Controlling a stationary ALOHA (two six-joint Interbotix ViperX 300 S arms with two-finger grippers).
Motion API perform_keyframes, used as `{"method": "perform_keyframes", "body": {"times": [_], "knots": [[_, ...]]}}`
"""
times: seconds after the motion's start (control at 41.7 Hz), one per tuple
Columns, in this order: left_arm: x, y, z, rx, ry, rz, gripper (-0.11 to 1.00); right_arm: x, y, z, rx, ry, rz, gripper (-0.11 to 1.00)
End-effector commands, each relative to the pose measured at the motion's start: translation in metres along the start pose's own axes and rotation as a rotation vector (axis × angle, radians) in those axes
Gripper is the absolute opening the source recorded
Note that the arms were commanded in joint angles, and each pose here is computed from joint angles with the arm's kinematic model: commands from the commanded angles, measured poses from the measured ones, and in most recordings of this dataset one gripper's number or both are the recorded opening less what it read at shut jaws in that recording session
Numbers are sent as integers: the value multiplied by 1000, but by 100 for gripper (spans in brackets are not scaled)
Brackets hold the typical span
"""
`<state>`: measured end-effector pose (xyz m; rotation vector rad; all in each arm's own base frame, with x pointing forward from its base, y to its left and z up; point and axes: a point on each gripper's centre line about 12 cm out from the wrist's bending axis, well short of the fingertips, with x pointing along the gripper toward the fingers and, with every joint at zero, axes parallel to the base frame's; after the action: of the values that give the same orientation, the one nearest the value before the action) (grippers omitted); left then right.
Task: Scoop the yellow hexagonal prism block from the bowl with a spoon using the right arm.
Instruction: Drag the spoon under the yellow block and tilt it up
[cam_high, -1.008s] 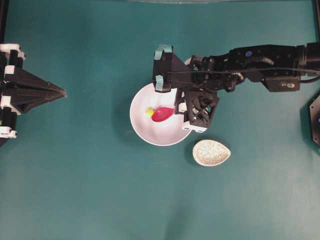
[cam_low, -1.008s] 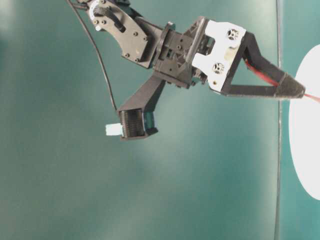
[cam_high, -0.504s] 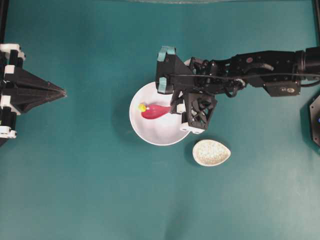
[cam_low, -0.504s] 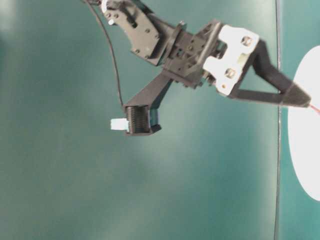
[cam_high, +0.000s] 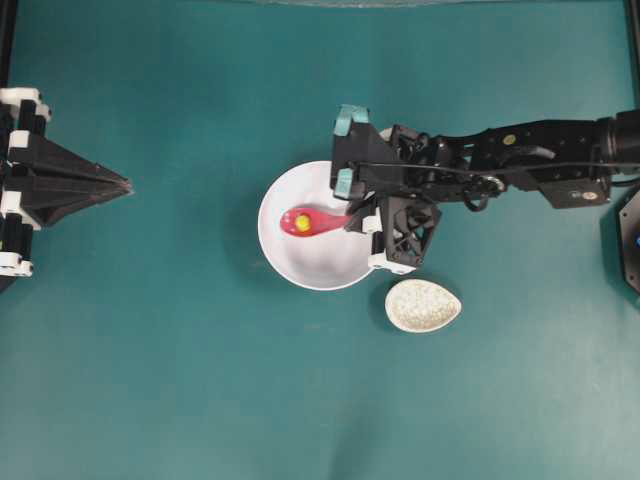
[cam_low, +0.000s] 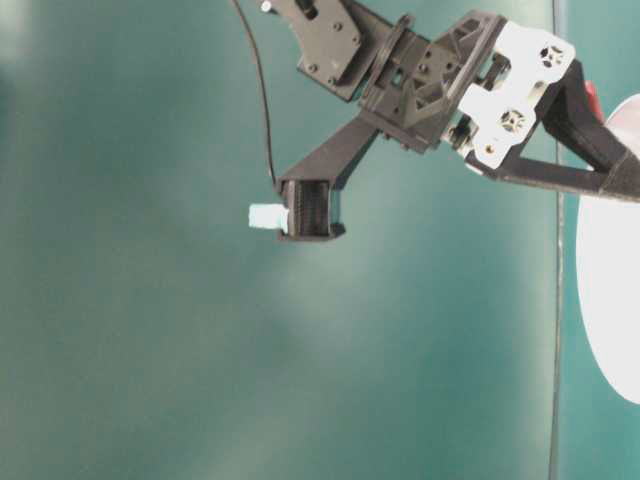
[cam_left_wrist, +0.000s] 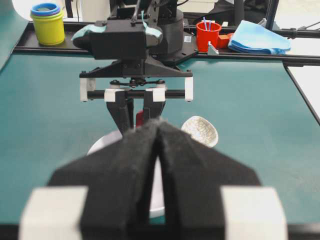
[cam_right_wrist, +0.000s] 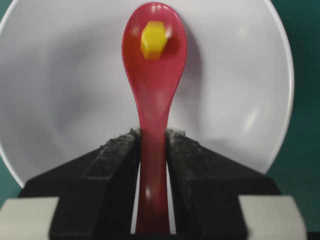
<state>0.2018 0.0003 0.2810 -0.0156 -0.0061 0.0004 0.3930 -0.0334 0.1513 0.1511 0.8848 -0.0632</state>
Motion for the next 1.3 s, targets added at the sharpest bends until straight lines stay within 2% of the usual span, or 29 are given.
{"method": "perform_keyframes", "body": {"times": [0.0, 0.6, 1.032, 1.272], "knots": [[3, 0, 12, 2, -29, -1, 2, -16, 2, 12, -5, -81, -3, 25], [3, 0, 11, 2, -28, -1, 2, -40, 3, -3, 3, -272, -39, 25], [3, 0, 11, -11, -28, -1, 2, -47, 9, -2, -7, -322, -34, 25], [3, 0, 11, -11, -26, -1, 2, -62, 10, 4, -12, -364, -29, 25]]}}
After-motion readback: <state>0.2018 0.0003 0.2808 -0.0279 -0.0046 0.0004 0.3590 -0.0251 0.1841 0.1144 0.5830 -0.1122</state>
